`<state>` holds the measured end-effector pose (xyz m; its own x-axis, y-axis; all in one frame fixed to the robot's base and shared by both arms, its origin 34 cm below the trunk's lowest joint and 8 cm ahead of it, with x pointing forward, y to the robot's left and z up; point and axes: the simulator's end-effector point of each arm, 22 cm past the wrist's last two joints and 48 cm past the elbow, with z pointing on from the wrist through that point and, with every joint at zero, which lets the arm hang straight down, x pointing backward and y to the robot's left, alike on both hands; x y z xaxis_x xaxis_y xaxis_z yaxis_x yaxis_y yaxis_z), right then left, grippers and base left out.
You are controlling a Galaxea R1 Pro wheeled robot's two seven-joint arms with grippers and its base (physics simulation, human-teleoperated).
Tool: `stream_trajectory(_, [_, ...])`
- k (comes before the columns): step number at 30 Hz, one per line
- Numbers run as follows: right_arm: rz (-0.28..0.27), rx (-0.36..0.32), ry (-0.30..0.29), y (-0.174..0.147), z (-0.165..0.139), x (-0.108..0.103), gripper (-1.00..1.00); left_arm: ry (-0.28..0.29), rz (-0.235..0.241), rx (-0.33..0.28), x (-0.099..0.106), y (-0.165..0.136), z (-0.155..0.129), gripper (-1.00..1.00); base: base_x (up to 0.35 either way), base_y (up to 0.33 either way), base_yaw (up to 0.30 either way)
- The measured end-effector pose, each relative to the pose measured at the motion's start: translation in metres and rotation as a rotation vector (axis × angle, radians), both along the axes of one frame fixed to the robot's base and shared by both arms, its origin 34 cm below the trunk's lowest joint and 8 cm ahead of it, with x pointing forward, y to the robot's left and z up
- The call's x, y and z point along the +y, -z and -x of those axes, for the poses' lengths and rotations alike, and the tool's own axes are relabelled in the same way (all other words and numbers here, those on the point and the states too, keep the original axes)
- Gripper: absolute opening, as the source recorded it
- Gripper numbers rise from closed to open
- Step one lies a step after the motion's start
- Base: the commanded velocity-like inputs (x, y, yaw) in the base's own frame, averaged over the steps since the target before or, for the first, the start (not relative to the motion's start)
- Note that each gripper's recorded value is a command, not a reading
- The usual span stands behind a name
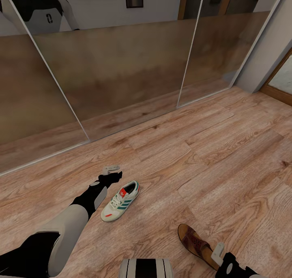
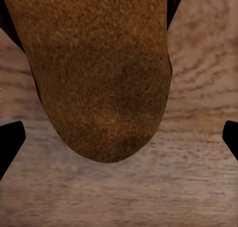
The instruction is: Pick up the two gym shoes and the two sandals from the corridor floor and place them onto the hallstand (shoe rack) in the corridor, making sure they are on the rack and not on the floor. Arrange them so the two gym shoes are next to each other and the two sandals are next to each other.
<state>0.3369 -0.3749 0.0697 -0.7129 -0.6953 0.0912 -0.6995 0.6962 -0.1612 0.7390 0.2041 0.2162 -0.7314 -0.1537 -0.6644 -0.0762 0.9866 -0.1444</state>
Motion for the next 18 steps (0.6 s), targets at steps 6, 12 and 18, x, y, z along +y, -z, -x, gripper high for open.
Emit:
stream_trajectory(6, [-0.009,0.001,-0.001,0.001,0.000,0.008,1.00,0.000,0.000,0.001,0.000,0.000,0.000,1.00,0.000,0.000,0.000])
stream_trajectory(12, [-0.013,0.001,-0.002,0.002,0.000,0.011,1.00,0.000,-0.001,0.002,0.000,0.001,0.001,1.00,0.000,0.000,0.000])
stream_trajectory(18, [-0.014,0.001,-0.002,0.002,0.000,0.011,1.00,0.000,-0.001,0.003,0.000,0.001,0.001,1.00,0.000,0.000,0.000])
